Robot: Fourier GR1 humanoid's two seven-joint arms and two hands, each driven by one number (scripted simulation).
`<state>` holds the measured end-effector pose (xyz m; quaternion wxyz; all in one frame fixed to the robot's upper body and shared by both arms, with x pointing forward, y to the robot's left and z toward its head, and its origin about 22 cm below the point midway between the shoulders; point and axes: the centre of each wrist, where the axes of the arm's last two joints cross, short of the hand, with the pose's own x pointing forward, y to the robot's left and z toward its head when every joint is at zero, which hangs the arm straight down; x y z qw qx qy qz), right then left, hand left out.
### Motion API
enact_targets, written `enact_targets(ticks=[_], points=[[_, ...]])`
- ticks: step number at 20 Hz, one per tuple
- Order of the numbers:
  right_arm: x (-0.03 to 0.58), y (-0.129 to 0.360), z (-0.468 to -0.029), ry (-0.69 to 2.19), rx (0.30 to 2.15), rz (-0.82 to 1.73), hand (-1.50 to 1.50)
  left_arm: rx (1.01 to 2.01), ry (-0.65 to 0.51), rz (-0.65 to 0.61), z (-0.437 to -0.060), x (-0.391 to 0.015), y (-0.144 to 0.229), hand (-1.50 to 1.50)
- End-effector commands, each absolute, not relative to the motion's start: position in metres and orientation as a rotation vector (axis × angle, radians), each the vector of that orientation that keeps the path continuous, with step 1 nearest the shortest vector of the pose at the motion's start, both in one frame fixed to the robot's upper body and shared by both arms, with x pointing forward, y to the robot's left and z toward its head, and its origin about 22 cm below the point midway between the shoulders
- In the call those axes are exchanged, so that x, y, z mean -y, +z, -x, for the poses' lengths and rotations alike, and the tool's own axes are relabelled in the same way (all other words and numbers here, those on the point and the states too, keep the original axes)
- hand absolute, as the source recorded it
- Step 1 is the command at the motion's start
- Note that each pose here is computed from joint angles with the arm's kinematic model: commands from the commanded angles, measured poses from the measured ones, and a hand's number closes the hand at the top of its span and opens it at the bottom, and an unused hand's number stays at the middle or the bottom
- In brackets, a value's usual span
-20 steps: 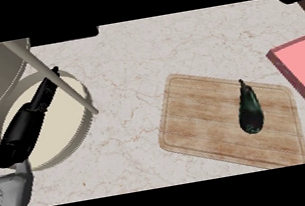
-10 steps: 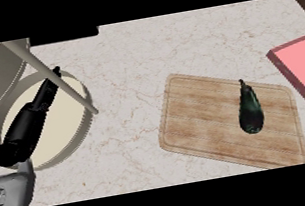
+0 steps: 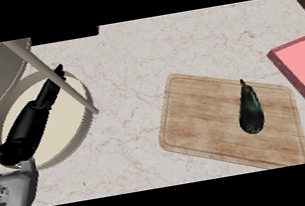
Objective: Pick the lemon from the cutting board and place it in the cardboard box
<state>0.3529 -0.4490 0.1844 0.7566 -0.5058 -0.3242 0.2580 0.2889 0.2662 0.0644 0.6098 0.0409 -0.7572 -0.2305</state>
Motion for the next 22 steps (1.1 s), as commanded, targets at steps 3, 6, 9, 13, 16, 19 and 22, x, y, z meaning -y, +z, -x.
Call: enact_targets(ticks=[3,6,9,13,16,19,22], points=[[0.475,0.17,-0.332,0.633,0.848,0.932,-1.5,1.745,-0.525,-0.097,-0.281,-0.264,0.056,0.0],[0.474,0.186,-0.338,0.576,1.022,0.954,-1.5,1.749,-0.514,-0.113,-0.298,-0.279,0.061,0.0],[0.47,0.199,-0.336,0.318,1.31,0.943,-1.5,1.74,-0.516,-0.112,-0.288,-0.262,0.057,0.0],[0.482,0.2,-0.334,-0.176,1.515,0.769,-1.5,1.745,-0.513,-0.101,-0.286,-0.27,0.058,0.0],[0.509,0.199,-0.312,-0.372,1.536,0.738,-1.5,1.744,-0.509,-0.103,-0.283,-0.274,0.065,0.0],[0.531,0.175,-0.295,-0.46,1.524,0.752,-1.5,1.748,-0.518,-0.106,-0.286,-0.269,0.069,0.0],[0.548,0.167,-0.278,-0.528,1.539,0.799,-1.5,1.752,-0.53,-0.103,-0.291,-0.278,0.064,0.0]])
